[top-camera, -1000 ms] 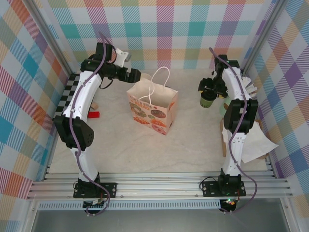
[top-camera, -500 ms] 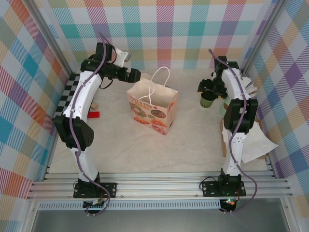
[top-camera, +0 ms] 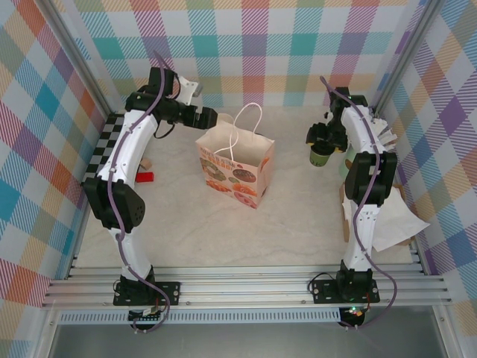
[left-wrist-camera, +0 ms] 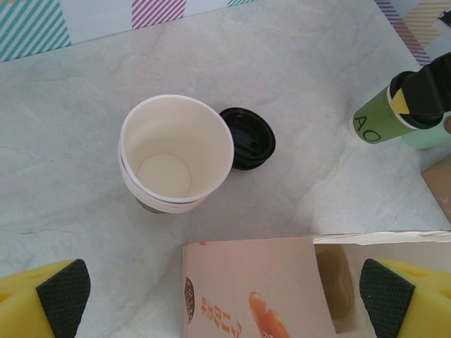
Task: Pack the takeout coffee
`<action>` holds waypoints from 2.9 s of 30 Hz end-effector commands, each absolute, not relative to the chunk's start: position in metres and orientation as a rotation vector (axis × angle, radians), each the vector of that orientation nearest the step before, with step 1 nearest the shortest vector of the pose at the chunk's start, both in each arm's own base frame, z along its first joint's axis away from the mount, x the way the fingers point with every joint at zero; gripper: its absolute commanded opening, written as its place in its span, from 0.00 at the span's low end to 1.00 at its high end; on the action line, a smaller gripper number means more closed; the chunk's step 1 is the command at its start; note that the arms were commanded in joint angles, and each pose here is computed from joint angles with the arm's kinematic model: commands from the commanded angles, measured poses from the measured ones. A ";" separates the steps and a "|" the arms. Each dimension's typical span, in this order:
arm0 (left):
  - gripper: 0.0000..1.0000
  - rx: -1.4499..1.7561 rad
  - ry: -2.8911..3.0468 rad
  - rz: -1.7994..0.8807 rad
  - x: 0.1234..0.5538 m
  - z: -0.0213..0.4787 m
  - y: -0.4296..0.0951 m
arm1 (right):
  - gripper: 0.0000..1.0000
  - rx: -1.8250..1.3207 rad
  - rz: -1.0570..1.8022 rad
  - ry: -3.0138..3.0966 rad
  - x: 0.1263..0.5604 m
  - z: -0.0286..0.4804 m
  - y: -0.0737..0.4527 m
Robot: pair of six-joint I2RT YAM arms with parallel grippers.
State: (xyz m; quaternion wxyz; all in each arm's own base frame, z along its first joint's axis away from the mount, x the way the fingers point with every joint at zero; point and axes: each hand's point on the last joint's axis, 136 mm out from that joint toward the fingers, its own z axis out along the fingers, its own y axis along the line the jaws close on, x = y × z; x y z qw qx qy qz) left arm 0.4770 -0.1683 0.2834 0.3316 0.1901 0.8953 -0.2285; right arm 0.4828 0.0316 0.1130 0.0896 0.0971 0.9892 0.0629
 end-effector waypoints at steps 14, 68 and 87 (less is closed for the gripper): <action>1.00 0.167 2.241 -0.491 0.512 0.310 -0.137 | 0.89 -0.031 0.340 3.072 0.388 0.120 0.127; 1.00 0.007 2.301 -0.339 0.522 0.288 -0.112 | 1.00 -0.165 -0.044 3.104 0.372 0.115 0.121; 1.00 0.022 2.314 -0.328 0.517 0.286 -0.111 | 0.99 -0.297 0.000 3.103 0.363 0.106 0.127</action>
